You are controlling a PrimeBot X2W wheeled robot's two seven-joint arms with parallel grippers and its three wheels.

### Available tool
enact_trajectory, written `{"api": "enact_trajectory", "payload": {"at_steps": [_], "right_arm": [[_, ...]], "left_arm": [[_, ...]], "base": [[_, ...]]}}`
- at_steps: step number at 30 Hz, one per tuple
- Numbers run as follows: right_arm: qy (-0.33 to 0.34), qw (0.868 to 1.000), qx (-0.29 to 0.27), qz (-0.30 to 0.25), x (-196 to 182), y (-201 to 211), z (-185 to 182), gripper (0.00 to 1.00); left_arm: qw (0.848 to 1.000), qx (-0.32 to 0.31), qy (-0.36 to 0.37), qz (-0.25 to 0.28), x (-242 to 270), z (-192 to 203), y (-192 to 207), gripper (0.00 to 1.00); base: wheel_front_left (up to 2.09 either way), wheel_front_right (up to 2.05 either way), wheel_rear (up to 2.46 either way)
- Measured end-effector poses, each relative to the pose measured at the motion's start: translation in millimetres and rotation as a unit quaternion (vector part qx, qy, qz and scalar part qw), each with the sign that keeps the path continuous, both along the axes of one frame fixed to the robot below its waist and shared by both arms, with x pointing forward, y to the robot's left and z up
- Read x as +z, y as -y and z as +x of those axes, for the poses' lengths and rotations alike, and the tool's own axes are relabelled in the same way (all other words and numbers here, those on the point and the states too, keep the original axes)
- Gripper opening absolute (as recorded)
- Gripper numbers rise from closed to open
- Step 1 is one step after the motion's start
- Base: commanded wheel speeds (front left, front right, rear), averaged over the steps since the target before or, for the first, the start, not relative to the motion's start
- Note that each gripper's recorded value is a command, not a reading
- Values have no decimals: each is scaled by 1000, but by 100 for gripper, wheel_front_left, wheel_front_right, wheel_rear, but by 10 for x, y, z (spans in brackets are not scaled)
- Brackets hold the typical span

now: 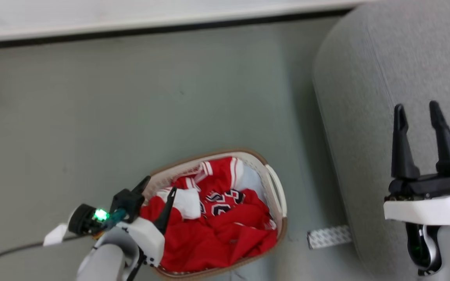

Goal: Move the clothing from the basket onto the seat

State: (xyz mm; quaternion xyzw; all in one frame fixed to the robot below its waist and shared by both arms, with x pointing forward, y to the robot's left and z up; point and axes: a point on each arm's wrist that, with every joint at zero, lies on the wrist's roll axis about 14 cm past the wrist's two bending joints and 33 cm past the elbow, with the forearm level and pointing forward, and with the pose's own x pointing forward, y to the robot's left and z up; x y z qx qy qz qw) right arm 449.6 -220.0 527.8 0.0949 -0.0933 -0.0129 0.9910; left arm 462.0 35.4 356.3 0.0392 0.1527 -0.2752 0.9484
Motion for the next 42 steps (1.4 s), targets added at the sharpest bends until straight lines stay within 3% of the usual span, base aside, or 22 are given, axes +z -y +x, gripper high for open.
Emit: {"api": "enact_trajectory", "payload": {"at_steps": [4,8,11,16,27,28,29,30,35,42], "right_arm": [[-7,1000,-21,-5,-65,144,34,100],[-25,999,-33,-1,-209,230,44,100],[-42,998,-49,15,-349,343,37,100],[-64,996,-61,21,-507,429,16,100],[-109,990,-91,15,-771,631,-70,100],[-112,989,-93,14,-791,642,-76,100],[-115,989,-95,13,-809,654,-81,100],[-118,988,-96,11,-823,664,-85,100],[-110,989,-97,2,-756,687,-74,100],[-68,994,-85,-9,-431,613,-63,100]], "left_arm": [[995,-64,-58,57,-483,-19,163,100],[978,-128,-111,119,-940,-97,248,100],[943,-182,-184,207,-1454,-268,164,100],[897,-242,-222,295,-1885,-352,58,100],[829,-342,-253,363,-2508,-608,209,100],[826,-348,-253,364,-2541,-620,239,71],[823,-354,-253,365,-2570,-632,267,27],[822,-357,-253,363,-2591,-642,294,0],[834,-359,-247,337,-2483,-668,472,0],[873,-334,-217,283,-1966,-639,678,0]], "base": [[0,0,0],[0,0,0],[0,0,0],[0,0,0],[0,0,0],[0,0,0],[0,0,0],[0,0,0],[0,0,0],[0,0,0]]}}
